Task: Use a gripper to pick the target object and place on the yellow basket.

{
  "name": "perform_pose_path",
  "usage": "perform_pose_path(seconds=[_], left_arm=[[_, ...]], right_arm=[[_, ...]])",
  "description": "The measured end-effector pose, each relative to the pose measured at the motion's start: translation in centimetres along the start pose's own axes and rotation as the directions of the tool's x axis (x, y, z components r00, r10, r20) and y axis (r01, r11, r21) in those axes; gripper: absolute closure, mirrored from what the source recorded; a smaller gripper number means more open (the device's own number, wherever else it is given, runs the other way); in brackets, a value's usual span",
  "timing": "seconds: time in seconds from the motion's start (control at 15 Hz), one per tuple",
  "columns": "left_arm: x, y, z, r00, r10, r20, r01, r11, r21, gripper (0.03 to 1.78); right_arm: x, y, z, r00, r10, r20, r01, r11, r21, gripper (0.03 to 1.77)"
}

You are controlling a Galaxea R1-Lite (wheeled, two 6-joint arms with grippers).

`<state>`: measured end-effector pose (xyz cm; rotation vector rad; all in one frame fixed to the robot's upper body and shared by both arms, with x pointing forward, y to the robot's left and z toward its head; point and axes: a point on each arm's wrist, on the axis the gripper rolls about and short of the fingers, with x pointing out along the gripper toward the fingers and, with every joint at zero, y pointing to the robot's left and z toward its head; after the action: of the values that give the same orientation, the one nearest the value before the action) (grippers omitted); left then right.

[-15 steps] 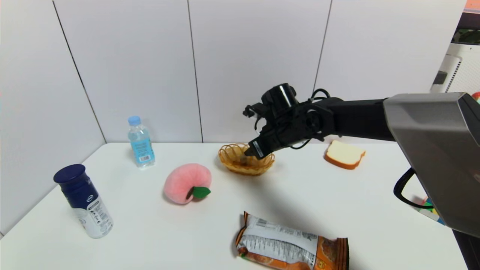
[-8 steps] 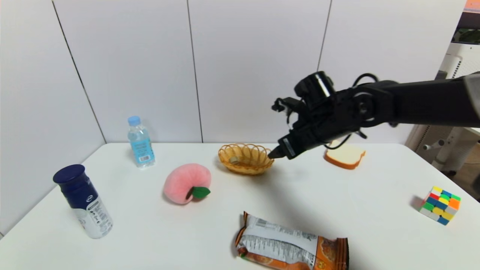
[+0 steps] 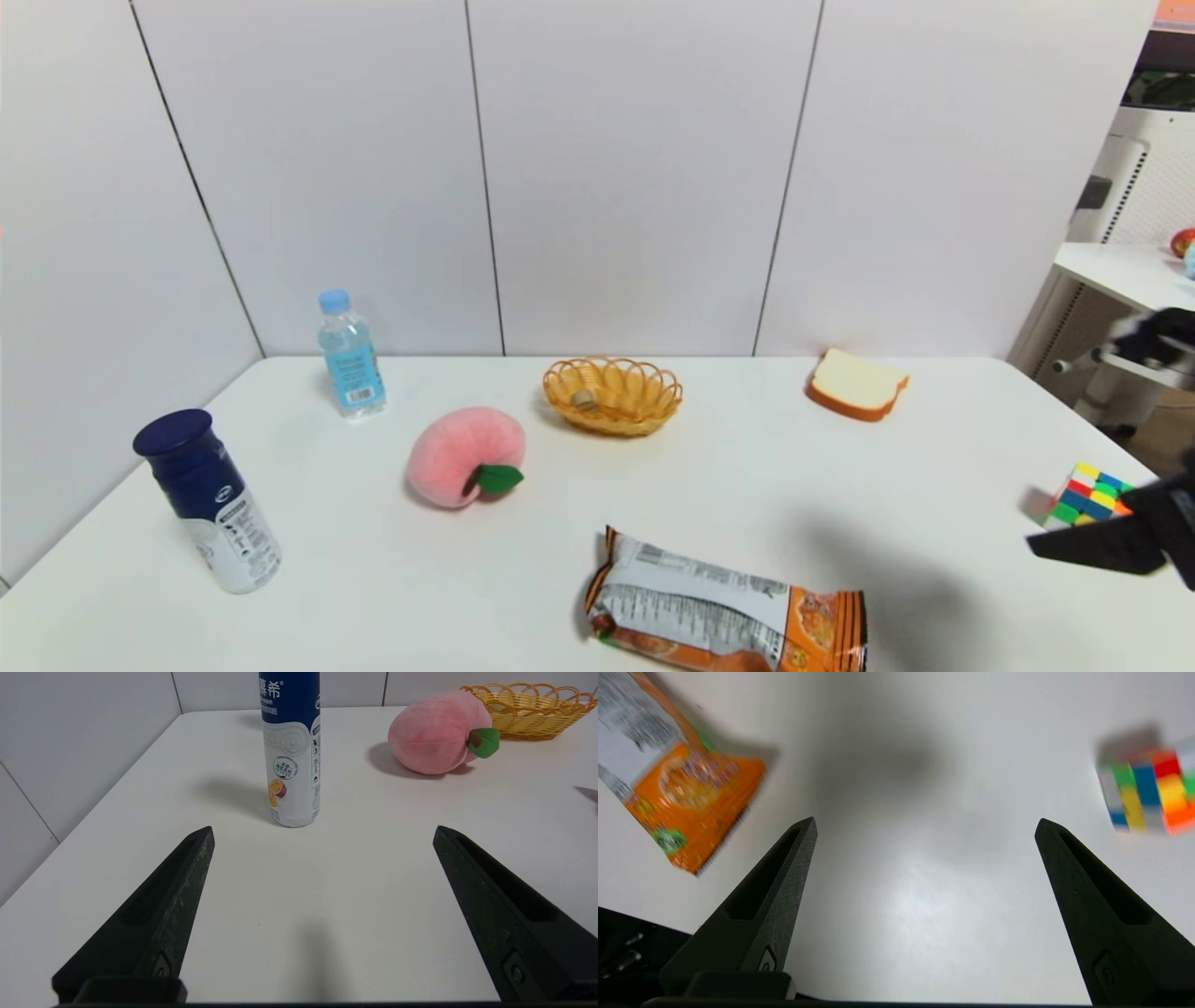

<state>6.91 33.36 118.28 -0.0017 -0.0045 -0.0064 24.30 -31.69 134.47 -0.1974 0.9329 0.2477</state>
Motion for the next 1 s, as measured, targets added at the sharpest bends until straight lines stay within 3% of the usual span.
perform_pose_path(seconds=[0.13,0.27,0.4,0.47,0.67,0.8,1.0], left_arm=[[0.0,0.0,0.0,1.000,0.000,0.000,0.000,1.000,0.000,0.12],[0.0,0.0,0.0,1.000,0.000,-0.001,0.000,1.000,0.000,0.12],[0.0,0.0,0.0,1.000,0.000,-0.001,0.000,1.000,0.000,0.12],[0.0,0.0,0.0,1.000,0.000,0.000,0.000,1.000,0.000,0.12],[0.0,0.0,0.0,1.000,0.000,0.000,0.000,1.000,0.000,0.12],[0.0,0.0,0.0,1.000,0.000,0.000,0.000,1.000,0.000,0.12],[0.0,0.0,0.0,1.000,0.000,-0.001,0.000,1.000,0.000,0.12]], right_arm=[[-2.6,0.6,-5.7,0.987,-0.110,0.118,0.104,0.993,0.059,0.16],[-2.2,1.5,-11.1,0.951,-0.203,0.233,0.178,0.976,0.121,0.14],[-0.5,2.4,-15.5,0.887,-0.267,0.378,0.217,0.961,0.169,0.13],[0.6,2.8,-17.6,0.838,-0.290,0.462,0.227,0.955,0.188,0.13],[2.1,3.7,-21.2,0.659,-0.300,0.690,0.216,0.954,0.209,0.11],[2.7,4.1,-22.5,0.620,-0.277,0.734,0.190,0.961,0.203,0.11],[3.0,4.2,-23.1,0.586,-0.286,0.758,0.135,0.957,0.257,0.11]])
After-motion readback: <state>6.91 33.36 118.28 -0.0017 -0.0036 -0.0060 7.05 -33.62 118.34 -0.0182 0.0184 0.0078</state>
